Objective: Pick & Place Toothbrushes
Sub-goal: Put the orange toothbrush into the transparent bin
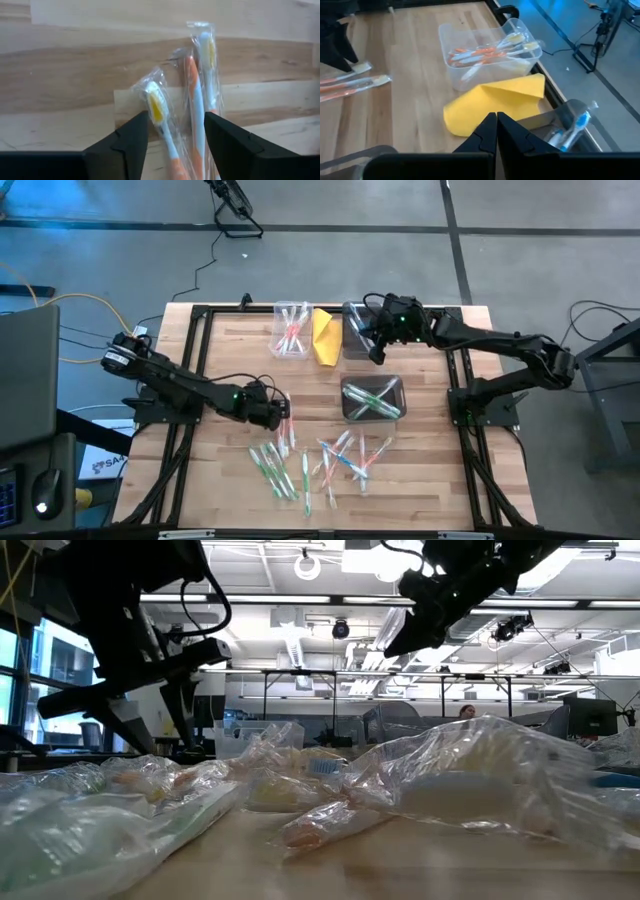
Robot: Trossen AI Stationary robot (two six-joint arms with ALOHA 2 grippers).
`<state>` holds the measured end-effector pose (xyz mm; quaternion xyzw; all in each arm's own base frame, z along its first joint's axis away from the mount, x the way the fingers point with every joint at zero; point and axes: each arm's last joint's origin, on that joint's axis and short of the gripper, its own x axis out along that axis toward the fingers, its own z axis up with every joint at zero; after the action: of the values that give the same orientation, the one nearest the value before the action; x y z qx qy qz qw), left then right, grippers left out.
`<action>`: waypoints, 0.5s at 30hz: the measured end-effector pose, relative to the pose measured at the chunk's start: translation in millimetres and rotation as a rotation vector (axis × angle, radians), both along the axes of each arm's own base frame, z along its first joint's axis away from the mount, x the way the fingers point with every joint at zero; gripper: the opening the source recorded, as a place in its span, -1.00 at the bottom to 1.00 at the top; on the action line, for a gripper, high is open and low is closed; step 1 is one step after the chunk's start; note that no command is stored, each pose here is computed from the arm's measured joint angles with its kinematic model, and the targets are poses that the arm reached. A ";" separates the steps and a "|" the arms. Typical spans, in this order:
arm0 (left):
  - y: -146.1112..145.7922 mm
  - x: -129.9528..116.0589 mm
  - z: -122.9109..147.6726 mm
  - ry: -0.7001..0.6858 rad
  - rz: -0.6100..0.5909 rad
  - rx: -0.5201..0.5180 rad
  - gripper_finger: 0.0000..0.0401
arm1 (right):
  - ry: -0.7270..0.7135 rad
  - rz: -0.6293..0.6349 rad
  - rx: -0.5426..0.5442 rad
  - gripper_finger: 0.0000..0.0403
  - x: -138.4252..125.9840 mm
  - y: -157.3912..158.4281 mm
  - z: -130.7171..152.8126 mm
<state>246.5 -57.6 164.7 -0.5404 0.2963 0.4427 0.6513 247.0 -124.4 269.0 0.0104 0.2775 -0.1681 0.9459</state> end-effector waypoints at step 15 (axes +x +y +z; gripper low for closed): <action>2.2 -0.4 -3.7 0.031 0.009 -0.007 -0.06 | -0.007 -0.014 0.000 -0.98 -1.8 -4.4 0.5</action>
<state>246.1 -55.4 161.0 -0.5371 0.3057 0.4530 0.6425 245.2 -128.9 269.5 0.0129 0.2741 -0.1749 0.9456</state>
